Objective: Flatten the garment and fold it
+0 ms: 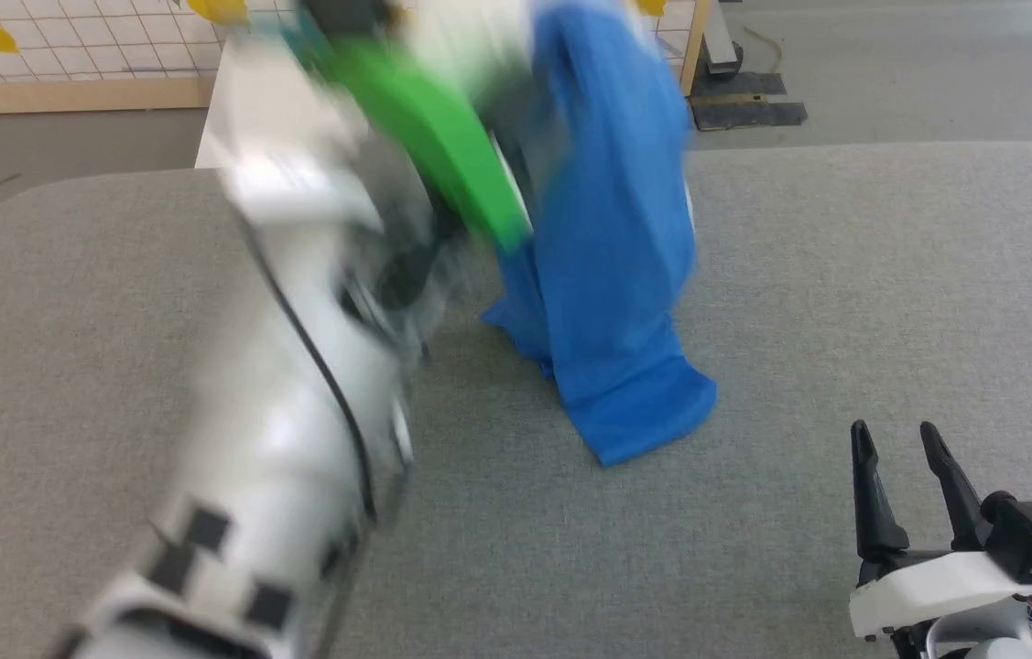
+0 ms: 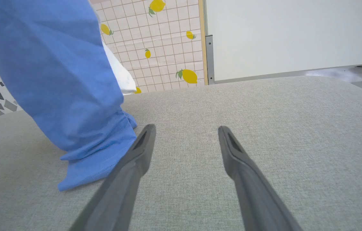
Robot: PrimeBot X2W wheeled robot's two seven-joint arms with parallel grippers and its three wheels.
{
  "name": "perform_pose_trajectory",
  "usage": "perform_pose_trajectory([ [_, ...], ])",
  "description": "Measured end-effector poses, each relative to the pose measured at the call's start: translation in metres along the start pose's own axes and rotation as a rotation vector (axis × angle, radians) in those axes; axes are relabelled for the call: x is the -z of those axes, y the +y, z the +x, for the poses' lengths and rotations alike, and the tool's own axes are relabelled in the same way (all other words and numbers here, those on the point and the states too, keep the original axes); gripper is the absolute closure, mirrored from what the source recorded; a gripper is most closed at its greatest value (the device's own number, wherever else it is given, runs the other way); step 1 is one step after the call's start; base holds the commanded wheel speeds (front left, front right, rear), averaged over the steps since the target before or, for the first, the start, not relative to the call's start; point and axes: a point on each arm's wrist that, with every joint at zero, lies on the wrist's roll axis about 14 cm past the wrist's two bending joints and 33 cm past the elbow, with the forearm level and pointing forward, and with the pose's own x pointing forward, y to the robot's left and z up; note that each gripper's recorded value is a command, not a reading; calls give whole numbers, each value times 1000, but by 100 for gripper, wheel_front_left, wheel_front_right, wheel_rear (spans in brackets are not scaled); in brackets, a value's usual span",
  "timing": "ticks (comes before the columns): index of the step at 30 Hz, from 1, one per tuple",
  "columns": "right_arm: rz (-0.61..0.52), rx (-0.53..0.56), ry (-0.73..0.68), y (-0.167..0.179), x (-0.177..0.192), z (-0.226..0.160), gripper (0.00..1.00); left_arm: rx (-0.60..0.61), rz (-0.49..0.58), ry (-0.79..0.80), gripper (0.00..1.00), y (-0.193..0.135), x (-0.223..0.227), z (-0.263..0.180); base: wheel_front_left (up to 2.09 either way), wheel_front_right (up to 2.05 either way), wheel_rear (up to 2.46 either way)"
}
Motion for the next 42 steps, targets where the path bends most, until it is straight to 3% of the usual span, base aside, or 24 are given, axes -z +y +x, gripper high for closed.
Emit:
perform_pose_trajectory([
  [8, -4, -33, 2, 11, -1, 3, 0, -156, -145, 468, 100, 24, 189, -62, 0, 0, 0],
  [14, -1, -53, 4, 17, 0, 2, 0, -251, -180, 729, 100, 29, 267, -119, 0, 0, 0],
  [15, 2, -56, 7, 18, 1, 1, 0, -259, -211, 724, 55, 29, 268, -122, 0, 0, 0],
  [16, 5, -57, 8, 19, 1, 1, 0, -263, -235, 716, 0, 28, 267, -123, 0, 0, 0],
  [24, 18, -81, 7, 27, 1, -1, 0, -259, -319, 308, 0, 34, 163, -97, 0, 0, 0],
  [28, 19, -95, -5, 31, -3, -1, 0, -285, -271, 37, 0, 52, 89, -105, 0, 0, 0],
  [34, 22, -109, -27, 36, -10, -2, 0, -426, 26, -296, 0, 89, 5, -154, 0, 0, 0],
  [35, 20, -112, -23, 37, -11, -3, 0, -519, 154, -365, 0, 105, -5, -182, 0, 0, 0],
  [42, 0, -104, 22, 33, -4, -5, 0, -630, 405, -381, 0, 114, 9, -227, 0, 0, 0],
])
